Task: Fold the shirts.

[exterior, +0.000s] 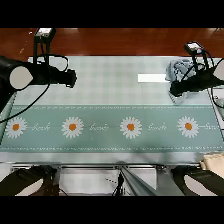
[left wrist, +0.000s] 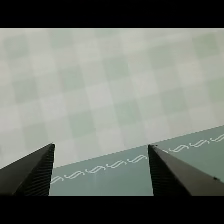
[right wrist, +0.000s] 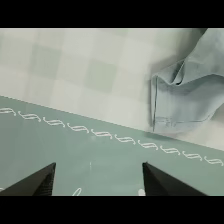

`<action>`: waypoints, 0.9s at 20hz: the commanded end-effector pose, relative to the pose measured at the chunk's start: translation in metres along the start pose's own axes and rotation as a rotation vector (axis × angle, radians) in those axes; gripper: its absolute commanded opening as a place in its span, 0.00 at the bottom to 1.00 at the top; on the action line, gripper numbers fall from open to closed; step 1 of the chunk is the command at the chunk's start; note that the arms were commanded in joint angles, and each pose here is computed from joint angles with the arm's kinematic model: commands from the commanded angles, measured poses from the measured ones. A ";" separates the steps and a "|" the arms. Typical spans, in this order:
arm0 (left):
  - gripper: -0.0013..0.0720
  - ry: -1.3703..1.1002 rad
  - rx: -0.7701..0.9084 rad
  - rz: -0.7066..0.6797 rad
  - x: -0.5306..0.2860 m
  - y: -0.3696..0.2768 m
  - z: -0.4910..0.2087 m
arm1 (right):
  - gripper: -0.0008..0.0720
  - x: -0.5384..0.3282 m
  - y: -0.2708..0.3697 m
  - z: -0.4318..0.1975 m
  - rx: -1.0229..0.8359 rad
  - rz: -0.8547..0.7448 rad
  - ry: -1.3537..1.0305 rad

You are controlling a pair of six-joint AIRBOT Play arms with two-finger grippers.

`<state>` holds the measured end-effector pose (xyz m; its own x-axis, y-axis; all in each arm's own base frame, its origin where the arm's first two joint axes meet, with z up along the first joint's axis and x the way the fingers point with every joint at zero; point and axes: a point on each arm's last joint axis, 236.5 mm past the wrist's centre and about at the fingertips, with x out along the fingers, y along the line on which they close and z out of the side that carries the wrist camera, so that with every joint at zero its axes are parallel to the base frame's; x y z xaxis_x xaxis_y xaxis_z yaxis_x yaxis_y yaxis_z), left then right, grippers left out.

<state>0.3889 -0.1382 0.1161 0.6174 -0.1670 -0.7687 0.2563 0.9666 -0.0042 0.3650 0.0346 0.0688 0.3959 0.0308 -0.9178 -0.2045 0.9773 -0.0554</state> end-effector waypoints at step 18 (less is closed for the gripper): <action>1.00 0.000 0.000 0.000 0.000 0.000 0.000 | 0.84 0.000 0.003 0.002 0.005 0.011 -0.008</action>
<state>0.3889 -0.1383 0.1161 0.6173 -0.1673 -0.7687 0.2567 0.9665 -0.0042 0.3650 0.0346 0.0688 0.3959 0.0308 -0.9178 -0.2041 0.9774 -0.0552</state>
